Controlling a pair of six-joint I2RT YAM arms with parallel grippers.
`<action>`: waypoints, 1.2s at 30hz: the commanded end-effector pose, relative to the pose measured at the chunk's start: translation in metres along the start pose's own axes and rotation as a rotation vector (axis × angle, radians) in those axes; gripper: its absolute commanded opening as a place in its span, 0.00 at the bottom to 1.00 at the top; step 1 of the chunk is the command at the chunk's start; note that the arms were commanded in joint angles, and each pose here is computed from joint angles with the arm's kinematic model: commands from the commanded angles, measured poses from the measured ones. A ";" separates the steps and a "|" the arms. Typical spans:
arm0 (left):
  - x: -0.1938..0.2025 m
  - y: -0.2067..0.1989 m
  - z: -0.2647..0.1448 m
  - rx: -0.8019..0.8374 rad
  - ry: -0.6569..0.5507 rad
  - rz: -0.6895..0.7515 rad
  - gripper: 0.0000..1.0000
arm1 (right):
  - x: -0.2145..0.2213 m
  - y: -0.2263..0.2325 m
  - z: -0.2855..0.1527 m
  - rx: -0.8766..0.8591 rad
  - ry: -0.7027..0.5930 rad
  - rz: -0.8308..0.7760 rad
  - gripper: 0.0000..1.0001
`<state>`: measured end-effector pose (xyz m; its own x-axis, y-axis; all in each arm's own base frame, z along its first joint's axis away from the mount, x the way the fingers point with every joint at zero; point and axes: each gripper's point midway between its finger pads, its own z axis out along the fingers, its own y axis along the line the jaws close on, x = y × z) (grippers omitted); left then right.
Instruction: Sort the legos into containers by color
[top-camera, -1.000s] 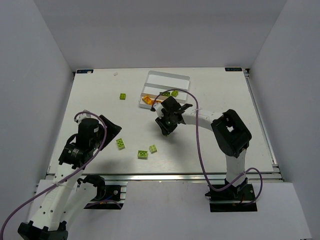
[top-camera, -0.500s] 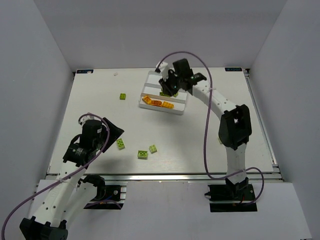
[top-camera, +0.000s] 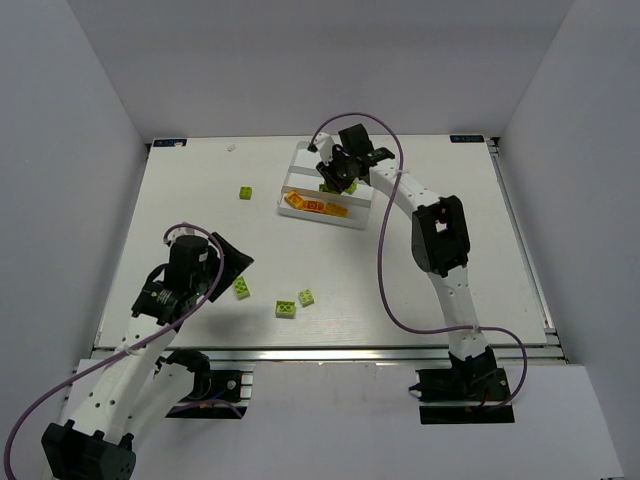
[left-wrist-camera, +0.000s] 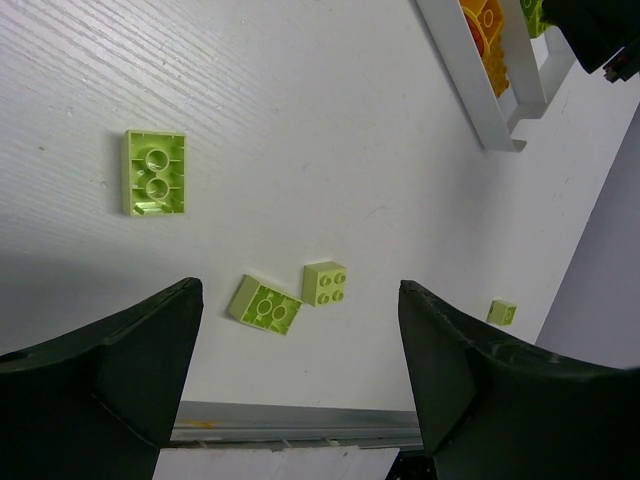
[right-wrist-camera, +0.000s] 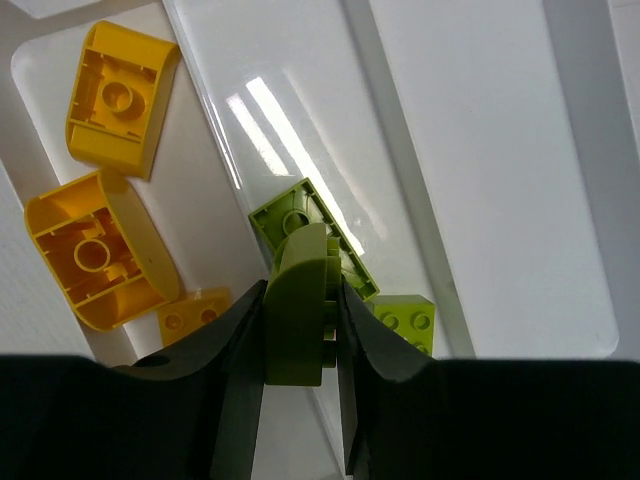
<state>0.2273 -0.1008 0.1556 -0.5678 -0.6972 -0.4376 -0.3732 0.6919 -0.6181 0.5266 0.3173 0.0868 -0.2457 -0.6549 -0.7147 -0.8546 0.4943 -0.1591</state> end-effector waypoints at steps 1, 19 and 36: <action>0.000 -0.005 0.001 0.023 0.000 0.000 0.88 | -0.028 -0.022 -0.010 0.073 -0.087 -0.037 0.33; -0.027 -0.056 0.055 0.074 0.014 0.093 0.78 | -0.078 -0.016 -0.146 -0.022 -0.377 0.024 0.58; -0.139 -0.070 0.212 -0.376 0.039 0.159 0.80 | 0.003 0.096 -0.237 -0.285 -0.460 0.113 0.60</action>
<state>0.4869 -0.1127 0.1147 -0.6565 -0.5818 -0.4802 -0.4806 0.8132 -0.3282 0.3536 0.2264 0.2018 -0.2301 -0.3047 -0.9242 -0.9112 0.4009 0.0947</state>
